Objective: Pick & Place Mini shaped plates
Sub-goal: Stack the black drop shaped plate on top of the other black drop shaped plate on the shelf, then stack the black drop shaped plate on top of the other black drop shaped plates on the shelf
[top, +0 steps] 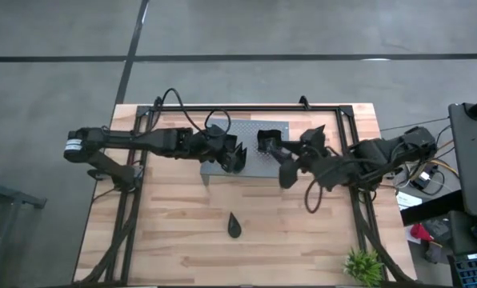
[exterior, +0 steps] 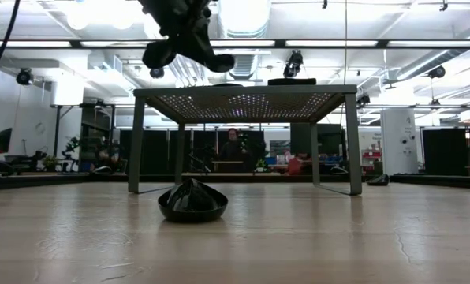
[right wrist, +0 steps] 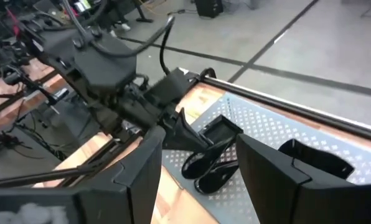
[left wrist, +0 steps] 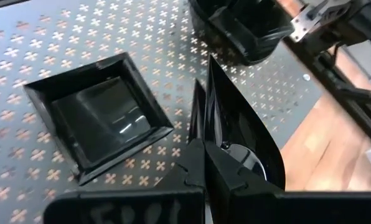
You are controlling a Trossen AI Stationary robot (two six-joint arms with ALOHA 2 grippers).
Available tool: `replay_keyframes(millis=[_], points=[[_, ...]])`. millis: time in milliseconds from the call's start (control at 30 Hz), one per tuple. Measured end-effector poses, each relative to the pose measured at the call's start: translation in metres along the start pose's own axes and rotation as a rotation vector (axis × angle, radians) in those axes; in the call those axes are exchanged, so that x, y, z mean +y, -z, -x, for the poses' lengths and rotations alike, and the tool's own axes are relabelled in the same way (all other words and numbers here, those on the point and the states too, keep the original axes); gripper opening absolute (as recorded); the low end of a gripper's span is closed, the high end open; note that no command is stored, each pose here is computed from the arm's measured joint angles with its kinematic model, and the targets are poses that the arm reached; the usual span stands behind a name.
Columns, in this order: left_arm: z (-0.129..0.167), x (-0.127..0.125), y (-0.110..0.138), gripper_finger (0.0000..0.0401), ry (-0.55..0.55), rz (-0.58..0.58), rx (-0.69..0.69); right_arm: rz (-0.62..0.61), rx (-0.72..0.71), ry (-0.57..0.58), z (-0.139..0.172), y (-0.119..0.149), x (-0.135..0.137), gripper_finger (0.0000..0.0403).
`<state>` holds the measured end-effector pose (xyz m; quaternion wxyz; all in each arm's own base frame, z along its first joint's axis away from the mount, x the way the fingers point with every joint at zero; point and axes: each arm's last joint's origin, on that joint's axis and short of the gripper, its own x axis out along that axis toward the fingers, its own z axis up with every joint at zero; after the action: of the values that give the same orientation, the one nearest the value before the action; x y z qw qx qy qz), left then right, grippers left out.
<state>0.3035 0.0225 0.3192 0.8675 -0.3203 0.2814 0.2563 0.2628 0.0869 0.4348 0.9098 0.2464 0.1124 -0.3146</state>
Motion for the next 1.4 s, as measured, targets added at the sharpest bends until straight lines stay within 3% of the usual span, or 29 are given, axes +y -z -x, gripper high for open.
replay_keyframes(millis=[400,900,1400], points=[[-0.025,0.000,0.004,0.0000,0.015,-0.075,0.013,0.041,-0.025,0.009,0.005,-0.005,-0.004,0.0203],[-0.029,0.006,0.000,0.0001,0.018,-0.112,0.032,0.044,-0.028,0.022,0.001,-0.005,-0.005,0.0203],[-0.025,0.007,-0.004,0.0069,0.017,-0.082,0.000,0.067,-0.020,0.055,-0.003,-0.006,-0.010,0.0203]])
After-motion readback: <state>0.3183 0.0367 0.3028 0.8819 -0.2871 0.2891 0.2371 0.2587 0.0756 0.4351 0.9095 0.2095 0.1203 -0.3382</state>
